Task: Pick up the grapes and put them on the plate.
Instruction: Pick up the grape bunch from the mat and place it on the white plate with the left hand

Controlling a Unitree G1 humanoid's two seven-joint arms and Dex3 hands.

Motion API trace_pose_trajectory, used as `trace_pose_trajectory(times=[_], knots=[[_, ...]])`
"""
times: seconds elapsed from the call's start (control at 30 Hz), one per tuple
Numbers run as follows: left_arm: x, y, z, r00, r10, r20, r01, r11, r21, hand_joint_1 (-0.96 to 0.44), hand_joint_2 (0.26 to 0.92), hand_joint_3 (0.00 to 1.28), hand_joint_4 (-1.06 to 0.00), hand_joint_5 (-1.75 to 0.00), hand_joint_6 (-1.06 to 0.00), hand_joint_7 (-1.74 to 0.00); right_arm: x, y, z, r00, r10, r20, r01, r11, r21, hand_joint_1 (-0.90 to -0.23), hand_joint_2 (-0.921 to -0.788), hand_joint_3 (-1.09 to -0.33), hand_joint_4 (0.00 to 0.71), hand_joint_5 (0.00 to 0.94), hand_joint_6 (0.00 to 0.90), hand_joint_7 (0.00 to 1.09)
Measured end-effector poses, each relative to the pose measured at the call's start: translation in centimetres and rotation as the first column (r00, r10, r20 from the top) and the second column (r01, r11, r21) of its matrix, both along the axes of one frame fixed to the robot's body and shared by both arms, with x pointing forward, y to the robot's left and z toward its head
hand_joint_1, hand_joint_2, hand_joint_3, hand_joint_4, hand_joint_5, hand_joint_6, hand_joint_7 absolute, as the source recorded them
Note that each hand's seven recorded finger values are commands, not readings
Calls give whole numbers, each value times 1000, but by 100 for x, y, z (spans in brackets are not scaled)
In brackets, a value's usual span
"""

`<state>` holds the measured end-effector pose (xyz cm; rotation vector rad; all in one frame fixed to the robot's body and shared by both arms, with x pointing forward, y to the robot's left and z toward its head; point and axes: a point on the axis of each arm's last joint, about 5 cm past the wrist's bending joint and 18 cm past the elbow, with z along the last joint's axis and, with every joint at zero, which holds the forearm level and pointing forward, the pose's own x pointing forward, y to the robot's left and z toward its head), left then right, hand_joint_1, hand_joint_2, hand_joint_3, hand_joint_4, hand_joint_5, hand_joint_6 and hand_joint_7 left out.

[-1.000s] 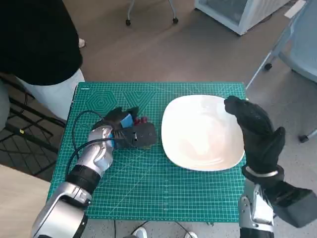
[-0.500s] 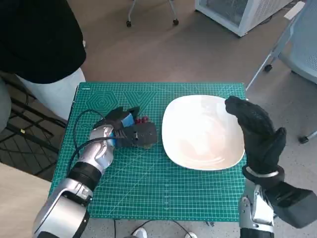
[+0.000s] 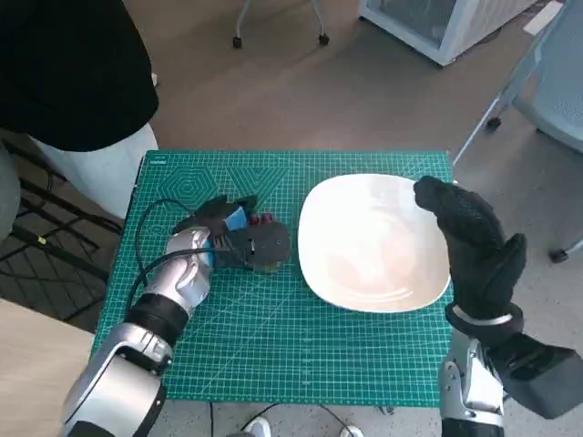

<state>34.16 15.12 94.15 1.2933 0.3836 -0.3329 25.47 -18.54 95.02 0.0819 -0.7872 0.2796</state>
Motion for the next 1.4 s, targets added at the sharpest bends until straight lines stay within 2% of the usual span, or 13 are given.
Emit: trace_pose_trajectory(times=[0.23,0.27,0.33,0.4,0.47,0.5,0.53,0.6,0.7,0.9,1.4], knots=[[7,5,-3,1000,8,-1,-8,1000,-6,-270,709,1,-55,-8,-228,-21,-2,0,0,1000,0,0,0,1000,0,-416,-921,-533,372,1,177,381],[7,5,-4,1000,8,0,-8,1000,-8,-228,720,2,-96,-68,-252,-28,-2,0,0,1000,0,0,0,1000,0,-416,-921,-533,372,1,177,381],[5,5,-9,1000,10,12,-10,1000,-14,-29,771,42,-289,-429,-391,-116,-2,0,0,1000,0,0,0,1000,0,-416,-921,-533,372,0,177,380],[-2,0,-22,999,11,46,-10,1000,-19,117,813,129,-477,-861,-529,-398,-2,0,0,1000,0,0,0,1000,0,-416,-921,-533,372,0,178,380],[-11,-10,-36,996,6,90,-5,1000,-15,82,834,185,-542,-1074,-570,-790,-1,0,-1,1000,0,-2,0,1000,0,-417,-921,-533,372,0,178,380],[-15,-15,-42,994,3,106,-2,1000,-11,53,850,190,-559,-1158,-581,-929,-1,1,-1,1000,1,-3,-1,1000,1,-417,-921,-532,372,0,179,380],[-17,-19,-46,993,0,117,1,1000,-5,36,862,191,-570,-1222,-589,-998,-1,1,-1,1000,1,-3,-1,1000,1,-418,-921,-532,372,0,179,380],[-21,-23,-53,992,-5,129,4,1000,6,20,877,188,-580,-1331,-605,-1012,-1,2,-2,1000,1,-4,-1,1000,2,-418,-921,-532,372,1,180,379],[-25,-25,-61,991,-8,134,7,1000,15,11,898,169,-574,-1416,-618,-998,0,3,-2,1000,0,-5,0,1000,2,-419,-921,-532,372,1,180,379],[-28,-24,-66,989,-14,147,11,1000,19,7,918,180,-490,-1546,-625,-988,0,6,-2,1000,-4,-6,4,1000,6,-419,-921,-532,372,0,180,379],[-30,-14,-65,988,-19,153,17,1000,15,5,920,188,-461,-1576,-631,-989,5,11,2,1000,-2,-6,2,1000,6,-414,-921,-535,371,0,179,379]])
